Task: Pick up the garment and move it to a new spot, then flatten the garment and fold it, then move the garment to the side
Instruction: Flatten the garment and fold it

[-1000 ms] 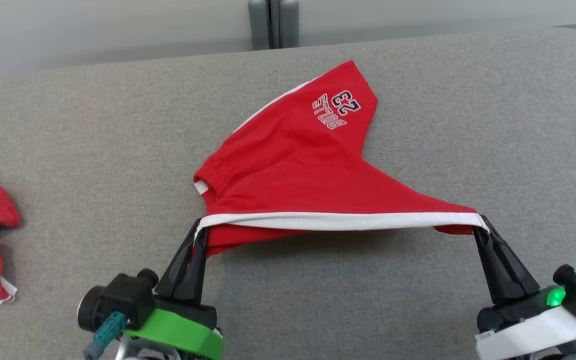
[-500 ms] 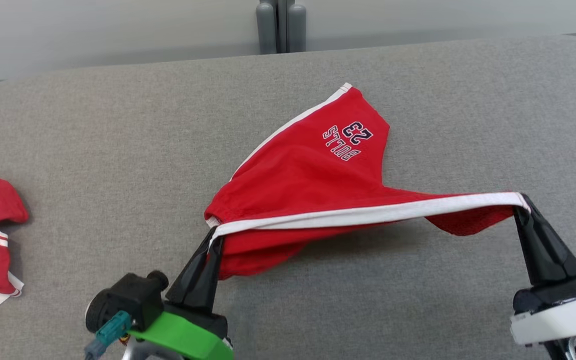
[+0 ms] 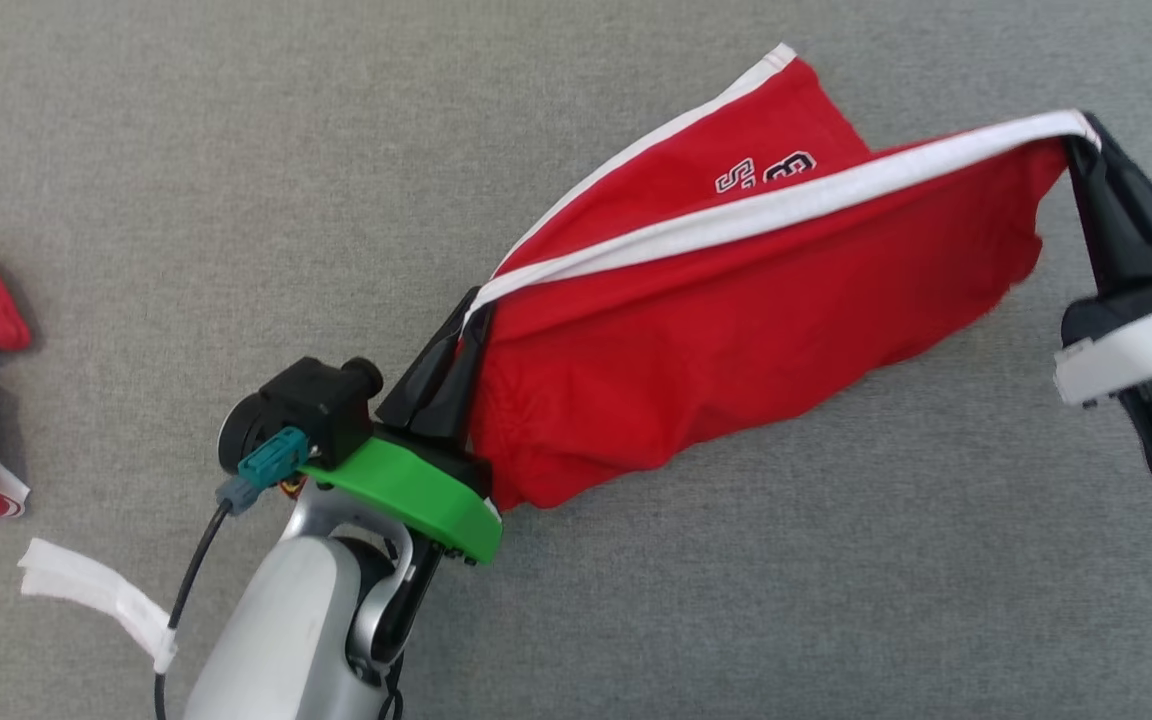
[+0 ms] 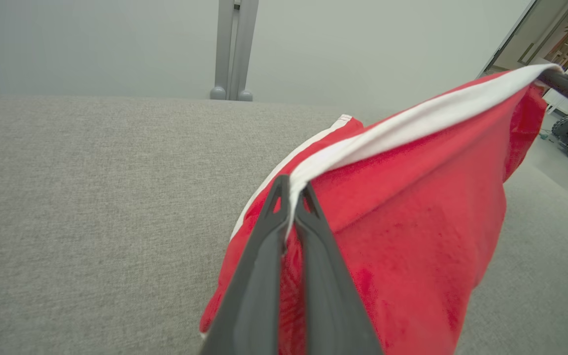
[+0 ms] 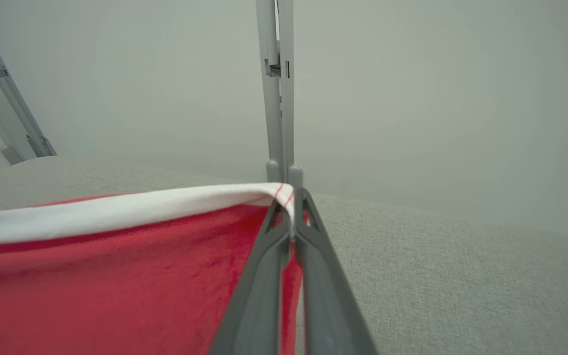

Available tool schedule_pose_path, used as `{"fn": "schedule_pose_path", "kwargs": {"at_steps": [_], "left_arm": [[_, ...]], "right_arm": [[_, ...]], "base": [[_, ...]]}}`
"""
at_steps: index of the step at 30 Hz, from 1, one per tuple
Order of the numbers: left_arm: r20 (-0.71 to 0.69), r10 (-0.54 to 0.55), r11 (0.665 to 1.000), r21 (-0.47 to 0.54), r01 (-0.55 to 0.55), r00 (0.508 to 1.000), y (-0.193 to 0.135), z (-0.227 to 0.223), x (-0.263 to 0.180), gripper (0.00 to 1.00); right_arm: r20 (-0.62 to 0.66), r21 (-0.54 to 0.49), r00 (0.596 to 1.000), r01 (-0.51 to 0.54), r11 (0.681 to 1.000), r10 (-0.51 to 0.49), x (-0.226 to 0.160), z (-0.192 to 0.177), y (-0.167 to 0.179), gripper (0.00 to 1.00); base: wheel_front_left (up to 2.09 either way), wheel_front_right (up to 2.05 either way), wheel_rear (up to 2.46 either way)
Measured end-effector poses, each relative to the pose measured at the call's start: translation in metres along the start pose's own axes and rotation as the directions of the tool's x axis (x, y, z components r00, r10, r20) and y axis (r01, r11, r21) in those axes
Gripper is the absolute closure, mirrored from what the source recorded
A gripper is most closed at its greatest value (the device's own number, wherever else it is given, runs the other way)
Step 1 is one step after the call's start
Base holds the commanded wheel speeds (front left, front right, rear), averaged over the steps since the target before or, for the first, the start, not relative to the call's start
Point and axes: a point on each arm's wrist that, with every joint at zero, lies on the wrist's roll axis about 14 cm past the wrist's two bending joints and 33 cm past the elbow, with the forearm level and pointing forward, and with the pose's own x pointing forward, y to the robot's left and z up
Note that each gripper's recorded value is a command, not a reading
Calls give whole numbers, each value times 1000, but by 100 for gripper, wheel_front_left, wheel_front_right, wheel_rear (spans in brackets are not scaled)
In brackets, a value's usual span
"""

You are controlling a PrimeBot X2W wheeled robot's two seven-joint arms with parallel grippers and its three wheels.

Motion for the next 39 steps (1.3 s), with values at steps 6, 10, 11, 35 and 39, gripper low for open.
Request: {"fn": "schedule_pose_path", "kwargs": {"at_steps": [6,10,11,35,39], "left_arm": [[-37,31,999,-16,-32,999,20,-18,12,100],[-31,59,998,-11,-59,998,32,-20,14,100],[-33,66,998,-11,-66,997,36,-21,14,100],[208,231,961,103,-256,951,72,31,8,0],[261,254,946,133,-295,931,78,49,1,0]], "right_arm": [[-61,8,996,-62,998,62,63,-28,4,100],[-99,2,988,-116,993,116,96,-45,18,100],[-108,6,986,-124,992,124,103,-50,21,100],[73,58,993,-95,994,91,77,-30,36,0],[118,52,992,-56,997,49,50,-15,31,0]], "base": [[0,0,0],[0,0,0],[0,0,0],[0,0,0],[0,0,0]]}}
